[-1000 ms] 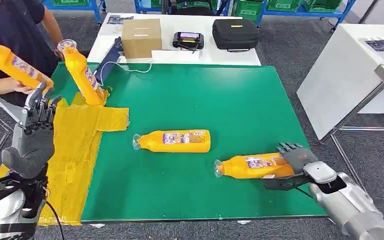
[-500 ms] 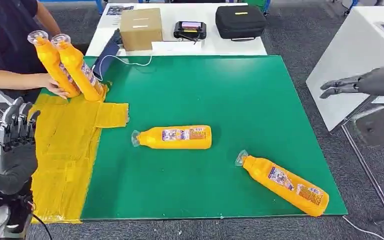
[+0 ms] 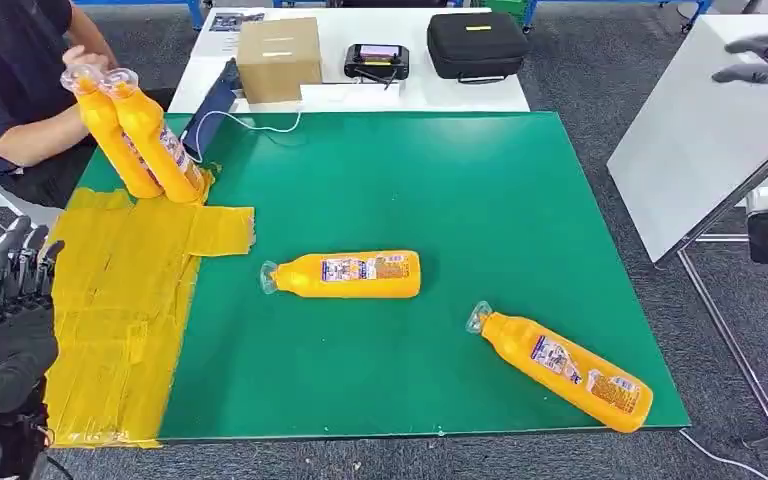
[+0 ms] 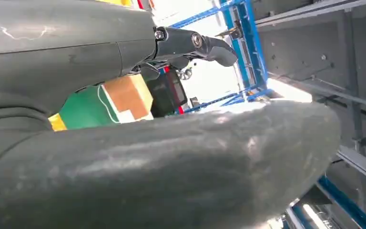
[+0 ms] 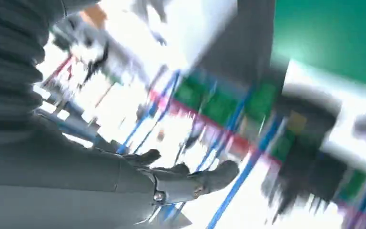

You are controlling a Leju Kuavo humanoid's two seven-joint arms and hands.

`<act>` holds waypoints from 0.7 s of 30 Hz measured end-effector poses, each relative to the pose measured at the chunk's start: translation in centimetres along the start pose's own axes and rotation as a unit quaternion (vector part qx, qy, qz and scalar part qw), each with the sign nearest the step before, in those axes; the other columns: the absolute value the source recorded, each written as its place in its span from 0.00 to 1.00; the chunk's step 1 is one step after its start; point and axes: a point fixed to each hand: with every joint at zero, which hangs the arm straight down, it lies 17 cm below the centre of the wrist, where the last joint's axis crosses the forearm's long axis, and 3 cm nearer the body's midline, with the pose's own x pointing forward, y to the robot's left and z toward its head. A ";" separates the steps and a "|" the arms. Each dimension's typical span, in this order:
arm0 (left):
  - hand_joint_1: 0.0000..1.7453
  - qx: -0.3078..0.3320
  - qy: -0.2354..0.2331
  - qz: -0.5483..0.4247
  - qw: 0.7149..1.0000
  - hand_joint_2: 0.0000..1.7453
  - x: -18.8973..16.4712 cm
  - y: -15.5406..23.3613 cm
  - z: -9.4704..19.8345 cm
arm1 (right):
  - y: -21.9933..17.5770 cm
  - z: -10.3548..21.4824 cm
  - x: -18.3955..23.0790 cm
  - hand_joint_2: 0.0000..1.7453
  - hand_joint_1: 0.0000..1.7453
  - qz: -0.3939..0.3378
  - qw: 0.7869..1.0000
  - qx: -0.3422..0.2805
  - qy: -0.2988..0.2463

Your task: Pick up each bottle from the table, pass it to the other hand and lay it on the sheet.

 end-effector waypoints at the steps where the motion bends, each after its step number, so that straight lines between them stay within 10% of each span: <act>1: 0.00 0.000 -0.001 -0.001 1.000 0.00 0.2 -0.1 -0.1 | 1.0 -0.2 -0.4 1.00 0.00 -0.005 1.000 0.000 0.002; 6: 0.00 0.001 -0.004 -0.002 1.000 0.00 0.8 -0.1 -0.1 | 4.5 -0.2 -0.5 1.00 0.00 -0.038 0.999 0.030 0.004; 14: 0.00 0.004 -0.003 -0.006 1.000 0.00 1.8 -0.3 1.7 | 8.1 -2.1 0.4 1.00 0.00 -0.193 0.960 -0.193 0.056; 17: 0.00 0.004 0.000 -0.011 1.000 0.00 2.2 -0.5 2.3 | 15.3 -3.3 8.5 1.00 0.00 -0.226 0.953 -0.203 0.023; 21: 0.00 0.009 0.002 -0.013 1.000 0.00 2.6 -0.6 2.6 | 20.2 -2.9 28.8 1.00 0.00 -0.248 0.940 -0.143 -0.187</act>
